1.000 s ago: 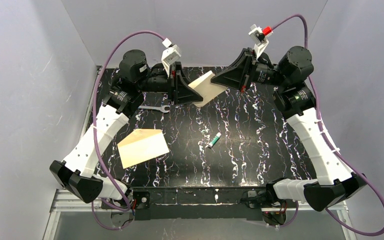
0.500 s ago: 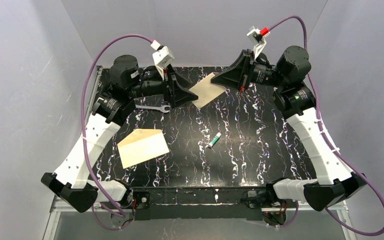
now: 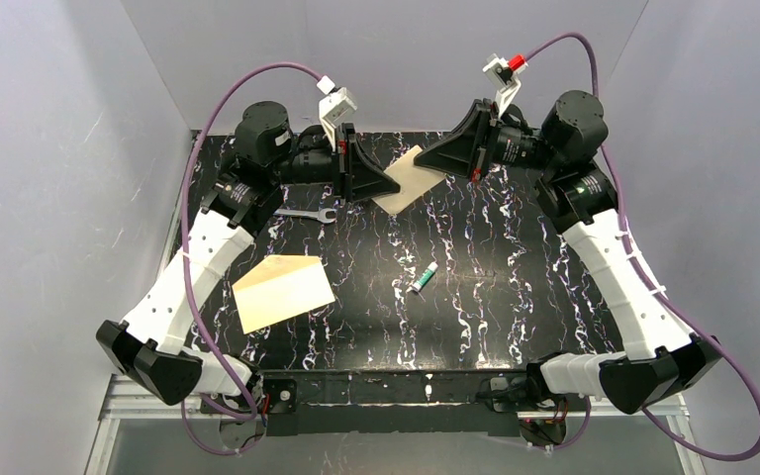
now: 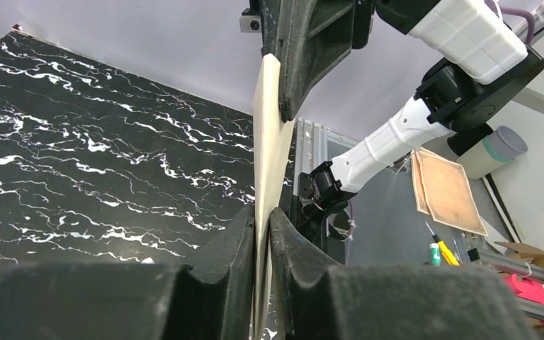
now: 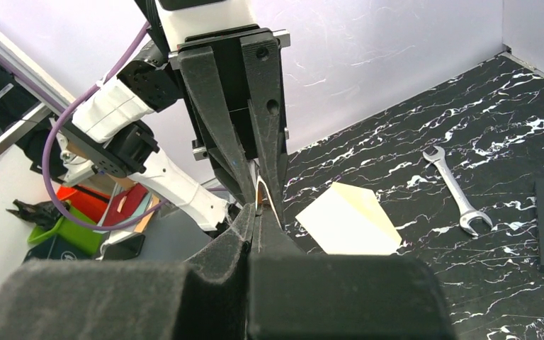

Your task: Place the letter into the envelope and seal it

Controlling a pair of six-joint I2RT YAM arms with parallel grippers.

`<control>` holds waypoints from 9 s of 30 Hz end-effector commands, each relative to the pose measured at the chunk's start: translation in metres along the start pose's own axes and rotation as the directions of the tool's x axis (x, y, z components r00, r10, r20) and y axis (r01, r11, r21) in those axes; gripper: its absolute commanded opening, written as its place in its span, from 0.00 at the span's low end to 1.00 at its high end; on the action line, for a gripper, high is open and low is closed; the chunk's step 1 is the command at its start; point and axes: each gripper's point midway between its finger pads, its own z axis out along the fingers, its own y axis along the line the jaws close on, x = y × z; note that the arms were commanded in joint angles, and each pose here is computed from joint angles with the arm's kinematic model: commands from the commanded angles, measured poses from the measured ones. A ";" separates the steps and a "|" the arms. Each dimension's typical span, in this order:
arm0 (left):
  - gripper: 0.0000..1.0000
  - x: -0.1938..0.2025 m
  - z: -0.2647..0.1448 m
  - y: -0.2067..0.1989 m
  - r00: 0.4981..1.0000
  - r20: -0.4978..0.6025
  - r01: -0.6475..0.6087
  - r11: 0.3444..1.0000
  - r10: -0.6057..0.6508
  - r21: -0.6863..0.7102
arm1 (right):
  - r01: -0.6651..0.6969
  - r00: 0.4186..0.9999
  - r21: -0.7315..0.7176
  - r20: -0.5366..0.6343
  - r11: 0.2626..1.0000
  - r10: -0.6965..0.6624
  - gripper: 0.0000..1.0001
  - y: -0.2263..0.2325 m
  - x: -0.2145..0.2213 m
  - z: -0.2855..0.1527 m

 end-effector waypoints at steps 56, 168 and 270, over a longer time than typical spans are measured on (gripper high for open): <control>0.00 -0.116 0.003 -0.023 0.876 0.286 0.371 0.921 -0.389 0.117 | -0.141 0.742 -0.171 0.634 0.975 0.219 0.58 0.031 -0.083 -0.008; 0.59 0.297 -0.202 0.334 0.660 0.203 0.427 0.138 -0.723 -0.894 | -0.175 0.977 0.727 0.047 0.664 0.207 0.01 -0.239 0.152 -0.016; 0.50 0.396 -0.215 0.156 0.270 0.428 0.444 -0.283 -0.863 -0.850 | -0.326 0.757 0.742 -0.166 0.585 0.632 0.23 -0.189 0.402 0.156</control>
